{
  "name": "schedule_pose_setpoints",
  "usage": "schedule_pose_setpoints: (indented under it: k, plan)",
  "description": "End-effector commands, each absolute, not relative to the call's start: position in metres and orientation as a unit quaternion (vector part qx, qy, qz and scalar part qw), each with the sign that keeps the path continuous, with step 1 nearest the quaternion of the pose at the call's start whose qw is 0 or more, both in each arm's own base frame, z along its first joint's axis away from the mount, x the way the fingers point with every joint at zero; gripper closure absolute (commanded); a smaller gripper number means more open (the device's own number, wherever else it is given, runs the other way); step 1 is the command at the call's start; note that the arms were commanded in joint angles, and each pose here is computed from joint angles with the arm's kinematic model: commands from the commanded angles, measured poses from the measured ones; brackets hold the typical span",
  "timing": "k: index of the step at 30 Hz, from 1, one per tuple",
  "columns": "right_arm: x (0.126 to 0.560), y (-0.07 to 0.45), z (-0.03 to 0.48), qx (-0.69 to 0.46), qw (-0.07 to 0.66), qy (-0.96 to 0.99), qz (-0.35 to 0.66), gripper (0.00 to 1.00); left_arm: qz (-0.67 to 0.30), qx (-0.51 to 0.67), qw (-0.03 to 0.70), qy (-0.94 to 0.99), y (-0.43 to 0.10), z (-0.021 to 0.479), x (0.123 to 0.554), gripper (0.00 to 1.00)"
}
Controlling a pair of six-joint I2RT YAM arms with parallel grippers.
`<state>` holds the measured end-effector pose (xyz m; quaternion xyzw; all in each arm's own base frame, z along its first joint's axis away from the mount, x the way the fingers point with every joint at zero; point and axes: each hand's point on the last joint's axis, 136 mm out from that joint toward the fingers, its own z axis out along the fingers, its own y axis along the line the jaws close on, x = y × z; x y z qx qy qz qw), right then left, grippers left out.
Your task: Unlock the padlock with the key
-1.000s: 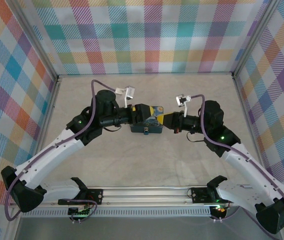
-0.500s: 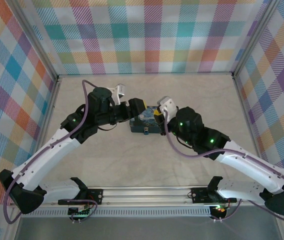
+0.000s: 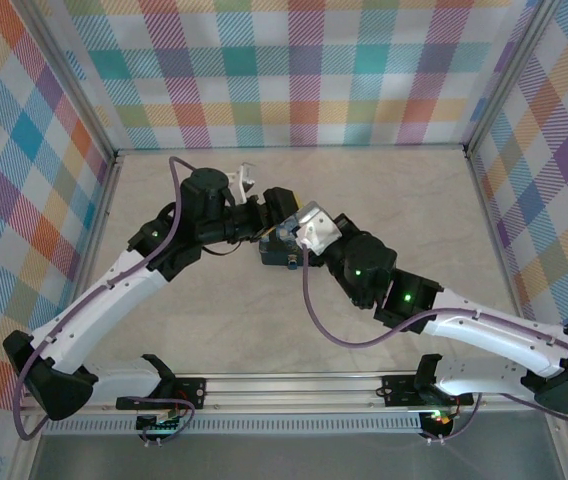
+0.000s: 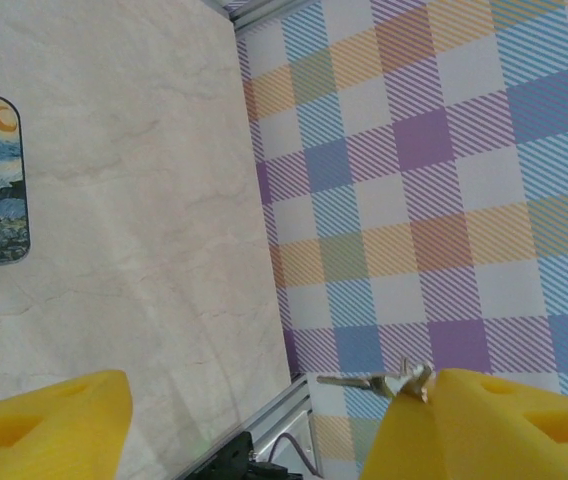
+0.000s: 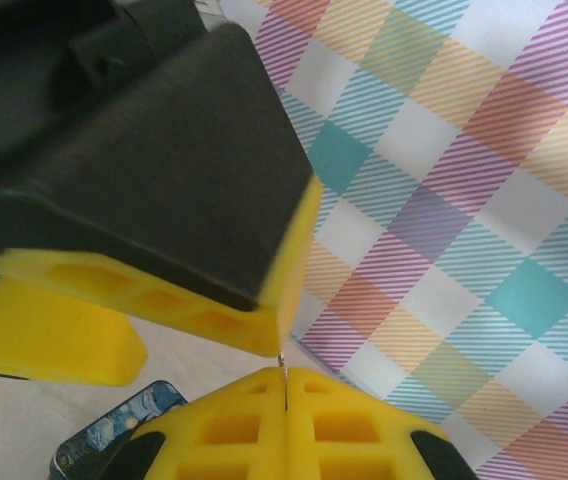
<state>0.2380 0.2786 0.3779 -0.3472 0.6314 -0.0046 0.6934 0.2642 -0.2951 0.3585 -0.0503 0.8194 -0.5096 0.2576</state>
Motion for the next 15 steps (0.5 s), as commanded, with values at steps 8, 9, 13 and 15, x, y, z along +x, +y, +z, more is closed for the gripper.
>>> schedule_pose_setpoints:
  k: [8,9,13,15]
  plan:
    - [0.232,0.285,0.38,-0.352,0.699,0.622,-0.017,1.0,-0.544,-0.039,0.274,0.792,-0.305,0.395,0.265,0.42]
    - [0.233,0.286,0.379,-0.353,0.698,0.623,-0.017,1.0,-0.545,-0.038,0.274,0.792,-0.305,0.396,0.265,0.44]
    - [0.233,0.288,0.377,-0.356,0.696,0.623,-0.02,1.0,-0.545,-0.037,0.275,0.791,-0.305,0.398,0.265,0.53]
    - [0.234,0.291,0.375,-0.358,0.695,0.623,-0.021,1.0,-0.544,-0.037,0.275,0.792,-0.305,0.396,0.265,0.6]
